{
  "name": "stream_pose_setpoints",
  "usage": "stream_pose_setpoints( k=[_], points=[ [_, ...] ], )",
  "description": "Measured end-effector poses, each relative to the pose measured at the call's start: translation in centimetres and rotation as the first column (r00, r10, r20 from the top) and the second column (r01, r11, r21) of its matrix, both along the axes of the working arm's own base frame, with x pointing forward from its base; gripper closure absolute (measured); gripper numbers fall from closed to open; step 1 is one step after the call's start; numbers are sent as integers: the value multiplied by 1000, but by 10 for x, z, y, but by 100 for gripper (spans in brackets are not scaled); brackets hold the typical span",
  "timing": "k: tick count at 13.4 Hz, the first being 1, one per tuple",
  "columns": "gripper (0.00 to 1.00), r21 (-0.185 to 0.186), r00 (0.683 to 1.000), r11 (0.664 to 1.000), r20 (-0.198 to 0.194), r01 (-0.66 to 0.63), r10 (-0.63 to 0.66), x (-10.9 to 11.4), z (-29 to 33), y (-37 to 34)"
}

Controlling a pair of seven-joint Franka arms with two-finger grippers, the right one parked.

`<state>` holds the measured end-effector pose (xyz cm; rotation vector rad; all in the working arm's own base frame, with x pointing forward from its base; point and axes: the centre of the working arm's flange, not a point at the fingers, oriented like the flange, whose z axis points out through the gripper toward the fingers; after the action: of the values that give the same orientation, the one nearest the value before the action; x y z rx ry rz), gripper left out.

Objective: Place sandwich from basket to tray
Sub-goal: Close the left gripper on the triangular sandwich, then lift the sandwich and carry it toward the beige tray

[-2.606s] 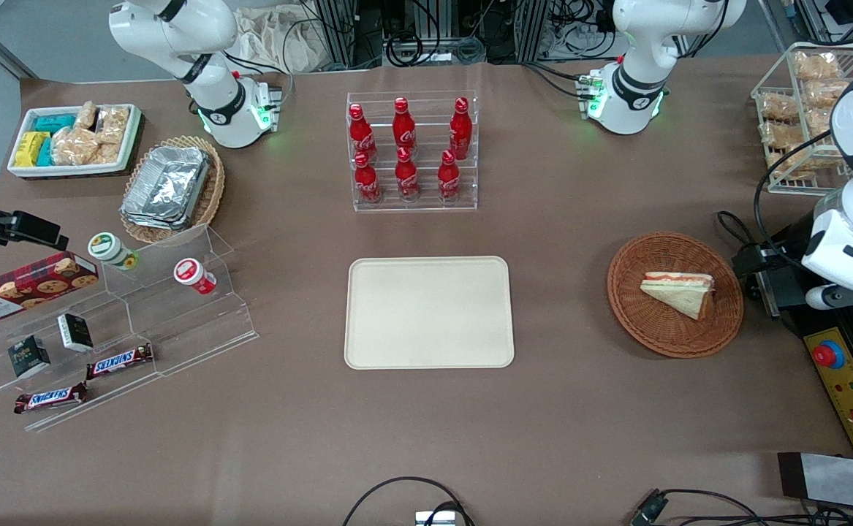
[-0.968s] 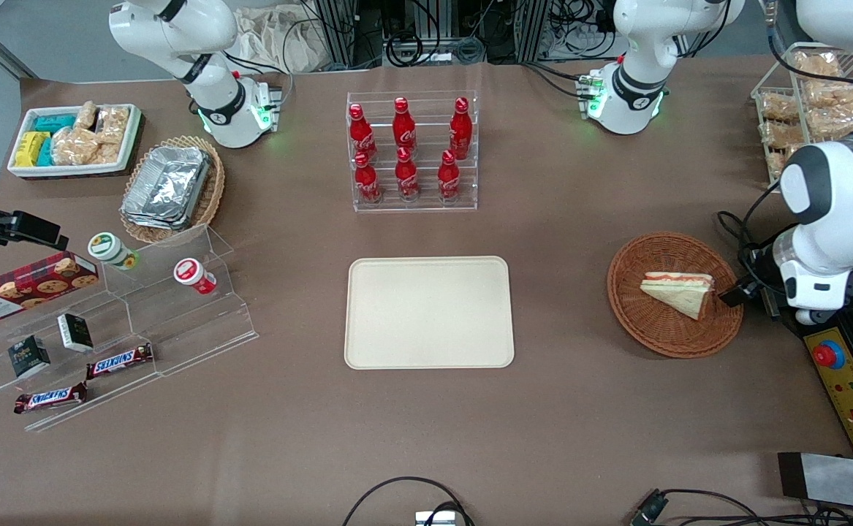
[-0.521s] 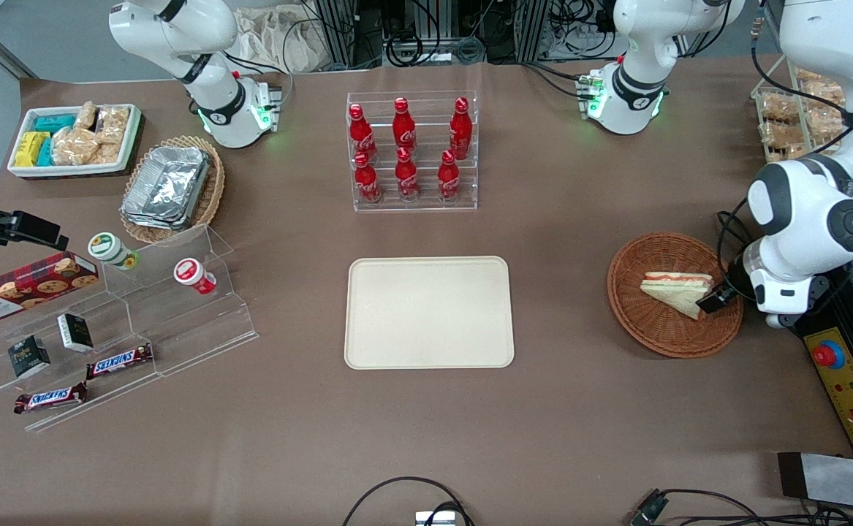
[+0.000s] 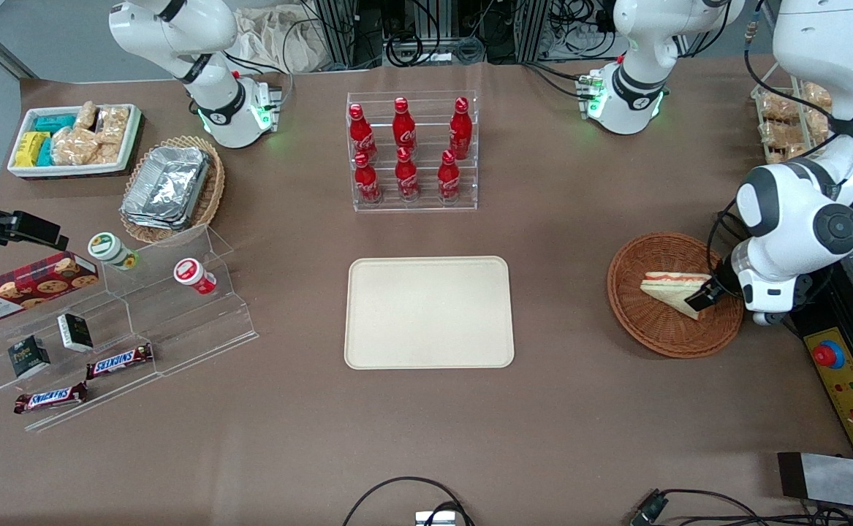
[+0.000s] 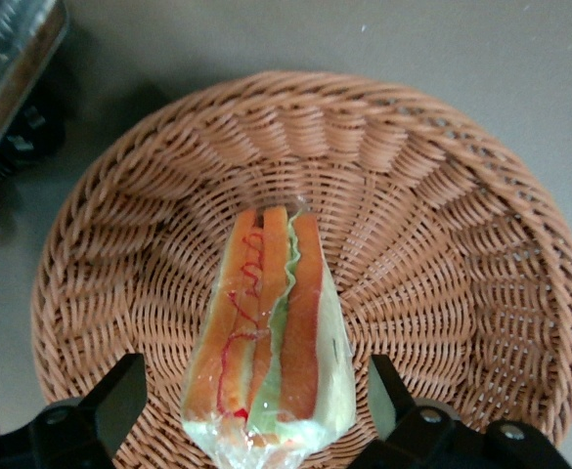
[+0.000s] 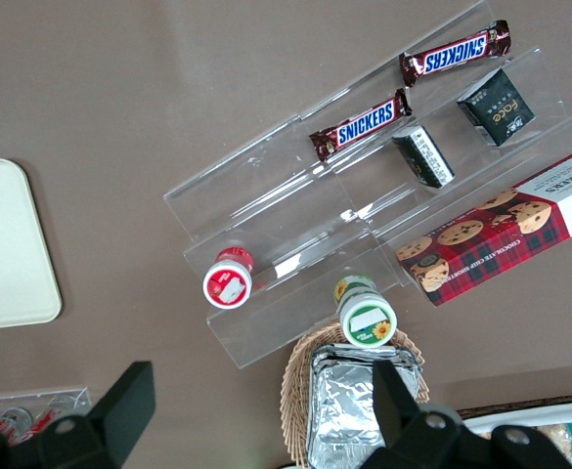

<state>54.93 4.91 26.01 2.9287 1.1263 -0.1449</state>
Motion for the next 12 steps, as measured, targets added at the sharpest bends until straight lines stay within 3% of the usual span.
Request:
stream_pose_setpoints(
  k=[4,5,8,12],
  points=[
    [0,-6,999,1000,-36,-3,2,-4,-19,-1],
    [7,-6,999,1000,-38,-3,2,-4,-21,-1],
    [44,-8,999,1000,-50,-1,1,0,-16,-1],
    [76,-39,986,998,-153,59,-64,22,24,1]
  ],
)
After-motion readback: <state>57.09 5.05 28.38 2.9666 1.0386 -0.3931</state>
